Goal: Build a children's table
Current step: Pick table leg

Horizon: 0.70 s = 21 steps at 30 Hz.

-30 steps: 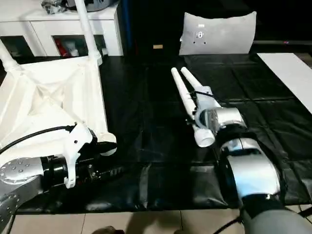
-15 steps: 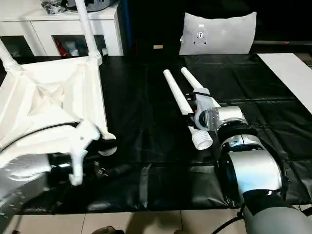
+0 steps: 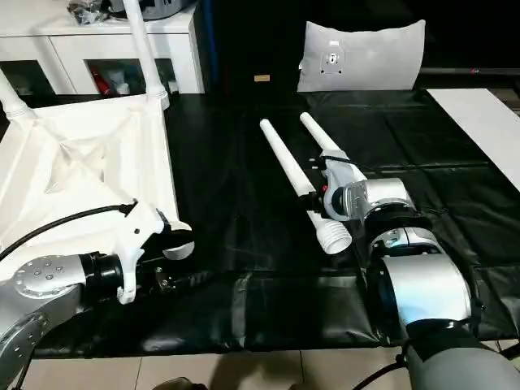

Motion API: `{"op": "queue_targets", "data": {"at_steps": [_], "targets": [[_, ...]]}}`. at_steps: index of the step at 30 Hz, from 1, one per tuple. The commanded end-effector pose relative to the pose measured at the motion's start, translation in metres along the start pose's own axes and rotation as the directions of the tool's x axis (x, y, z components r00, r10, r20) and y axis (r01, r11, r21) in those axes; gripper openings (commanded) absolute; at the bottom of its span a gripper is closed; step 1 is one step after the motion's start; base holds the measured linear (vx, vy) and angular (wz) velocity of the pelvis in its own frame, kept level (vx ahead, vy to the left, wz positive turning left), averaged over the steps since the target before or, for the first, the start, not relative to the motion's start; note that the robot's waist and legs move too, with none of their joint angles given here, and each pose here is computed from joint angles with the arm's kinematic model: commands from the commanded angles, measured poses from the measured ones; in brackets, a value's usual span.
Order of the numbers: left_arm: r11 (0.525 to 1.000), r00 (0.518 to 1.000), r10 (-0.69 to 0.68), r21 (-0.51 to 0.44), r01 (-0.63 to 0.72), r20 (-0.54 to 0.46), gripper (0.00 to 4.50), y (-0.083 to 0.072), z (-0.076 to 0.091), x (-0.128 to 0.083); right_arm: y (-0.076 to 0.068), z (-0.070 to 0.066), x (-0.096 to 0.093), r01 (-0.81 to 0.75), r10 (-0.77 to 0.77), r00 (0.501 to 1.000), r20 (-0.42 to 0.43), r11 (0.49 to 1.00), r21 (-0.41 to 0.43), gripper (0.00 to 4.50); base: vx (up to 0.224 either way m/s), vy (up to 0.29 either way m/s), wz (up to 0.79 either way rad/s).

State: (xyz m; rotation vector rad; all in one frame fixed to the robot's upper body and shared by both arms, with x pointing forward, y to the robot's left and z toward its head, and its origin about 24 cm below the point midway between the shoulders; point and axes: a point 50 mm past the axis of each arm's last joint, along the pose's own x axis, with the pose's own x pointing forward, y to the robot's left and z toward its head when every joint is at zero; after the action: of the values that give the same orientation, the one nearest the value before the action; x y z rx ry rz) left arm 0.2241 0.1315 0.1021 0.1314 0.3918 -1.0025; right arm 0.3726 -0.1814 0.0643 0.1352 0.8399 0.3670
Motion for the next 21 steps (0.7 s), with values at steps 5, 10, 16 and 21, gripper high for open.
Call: {"op": "queue_targets", "data": {"at_steps": [5, 10, 16, 21], "targets": [[0.995, 0.988, 0.096, -0.023, -0.094, 0.123, 4.5, 0.016, 0.021, 0.007, 0.005, 0.019, -0.011, -0.125, 0.089, 0.971, 0.223, 0.98, 0.152, 1.85, 0.0, 0.0, 0.0], [0.977, 0.959, 0.21, -0.065, -0.201, 0.191, 4.5, 0.03, 0.033, 0.009, 0.01, 0.027, -0.027, -0.218, 0.165, 0.896, 0.412, 0.972, 0.085, 1.85, 0.0, 0.0, 0.0], [0.969, 0.911, 0.228, -0.175, -0.177, 0.344, 4.5, 0.037, 0.06, 0.014, 0.025, 0.017, -0.064, -0.506, 0.413, 0.691, 0.593, 0.862, -0.01, 1.85, 0.0, 0.0, 0.0], [0.963, 0.833, 0.167, -0.268, -0.023, 0.527, 4.5, 0.036, 0.094, 0.018, 0.038, 0.007, -0.078, -0.625, 0.519, 0.56, 0.645, 0.777, -0.082, 1.85, 0.0, 0.0, 0.0]]}}
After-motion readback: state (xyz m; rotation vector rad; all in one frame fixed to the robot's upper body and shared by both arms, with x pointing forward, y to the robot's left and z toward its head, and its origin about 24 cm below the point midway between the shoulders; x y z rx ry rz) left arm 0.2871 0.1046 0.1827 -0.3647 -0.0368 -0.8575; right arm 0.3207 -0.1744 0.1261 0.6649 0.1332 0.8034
